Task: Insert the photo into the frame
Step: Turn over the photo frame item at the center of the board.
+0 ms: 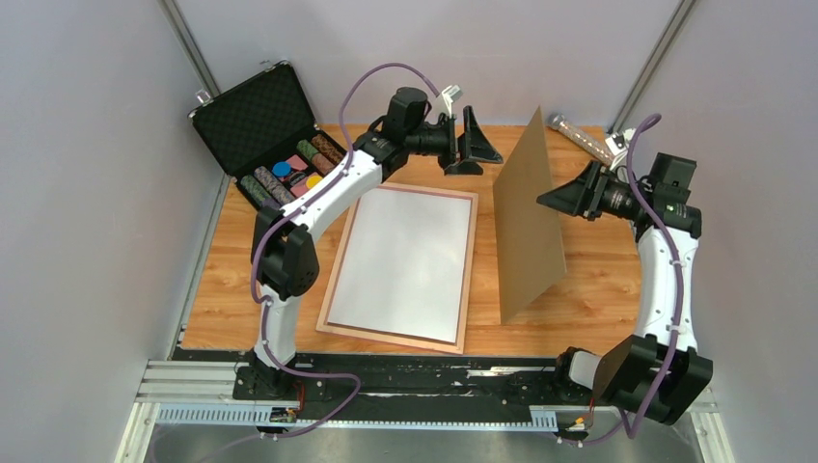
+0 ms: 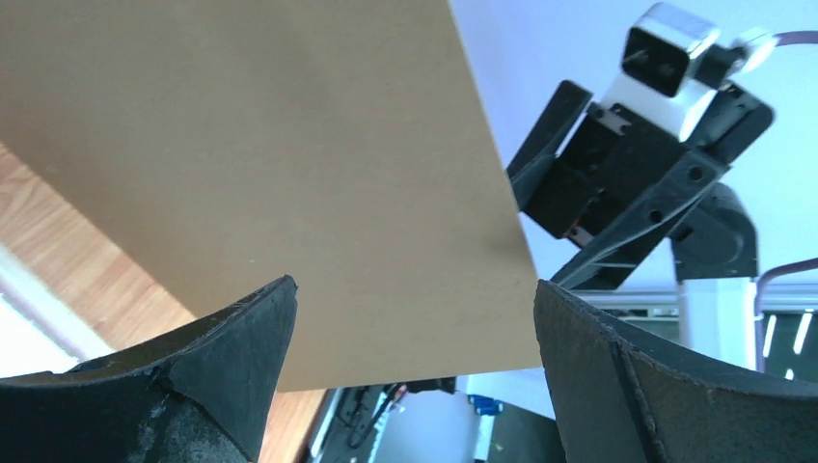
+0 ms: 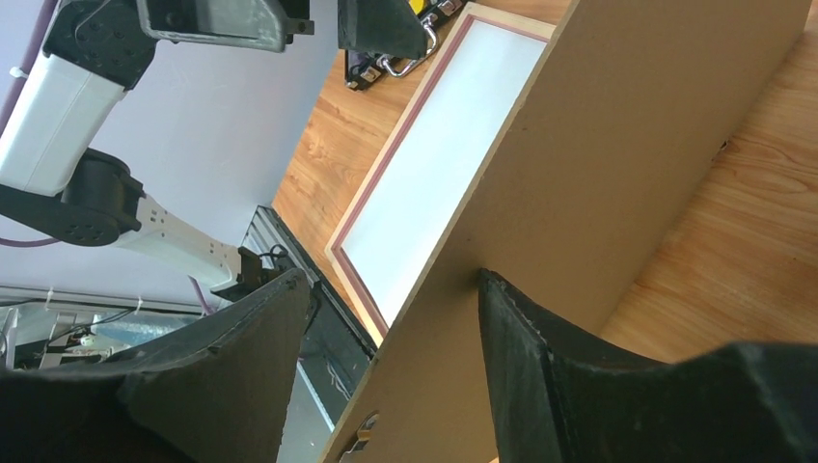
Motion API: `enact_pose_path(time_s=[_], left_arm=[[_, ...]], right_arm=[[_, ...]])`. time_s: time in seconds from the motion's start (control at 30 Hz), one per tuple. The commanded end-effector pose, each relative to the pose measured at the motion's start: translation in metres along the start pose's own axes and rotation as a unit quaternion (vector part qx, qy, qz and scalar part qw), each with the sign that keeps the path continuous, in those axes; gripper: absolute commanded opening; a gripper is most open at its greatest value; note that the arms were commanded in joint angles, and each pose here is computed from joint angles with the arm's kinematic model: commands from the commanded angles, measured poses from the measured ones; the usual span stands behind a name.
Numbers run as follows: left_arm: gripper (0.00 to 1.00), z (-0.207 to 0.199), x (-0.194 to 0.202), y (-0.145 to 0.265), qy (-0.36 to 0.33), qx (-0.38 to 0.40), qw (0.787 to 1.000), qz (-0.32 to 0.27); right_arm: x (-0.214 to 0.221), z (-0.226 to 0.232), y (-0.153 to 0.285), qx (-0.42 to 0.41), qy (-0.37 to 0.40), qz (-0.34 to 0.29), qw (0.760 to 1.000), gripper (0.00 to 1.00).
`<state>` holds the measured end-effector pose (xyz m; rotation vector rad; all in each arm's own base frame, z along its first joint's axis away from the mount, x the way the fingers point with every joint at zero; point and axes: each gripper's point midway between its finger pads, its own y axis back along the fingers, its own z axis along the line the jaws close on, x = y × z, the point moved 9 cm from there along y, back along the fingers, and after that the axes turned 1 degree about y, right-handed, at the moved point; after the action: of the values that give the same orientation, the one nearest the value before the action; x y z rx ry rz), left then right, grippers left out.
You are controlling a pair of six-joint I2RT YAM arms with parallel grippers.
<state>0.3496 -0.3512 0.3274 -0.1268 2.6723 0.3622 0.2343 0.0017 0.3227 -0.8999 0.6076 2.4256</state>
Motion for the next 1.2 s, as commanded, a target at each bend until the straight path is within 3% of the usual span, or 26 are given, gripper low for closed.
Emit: enact_pose_path(time_s=[0.0,0.37,1.17], left_arm=[[1.0,-0.033,-0.015,0.004,0.021,0.063,0.997,-0.027],[1.0,-0.046,0.005,-0.032,0.077,0.086,0.993,-0.013],[1.0,-0.033,0.023,-0.016,0.069,0.019,0.997,-0.023]], right_arm=[[-0.014,0.011,-0.003,-0.003,0.029,-0.006,1.0,0.64],[-0.016,0.014,-0.012,-0.013,0.042,0.007,0.999,0.64],[-0.009,0.041,-0.032,-0.113,0.083,0.051,0.989,0.64]])
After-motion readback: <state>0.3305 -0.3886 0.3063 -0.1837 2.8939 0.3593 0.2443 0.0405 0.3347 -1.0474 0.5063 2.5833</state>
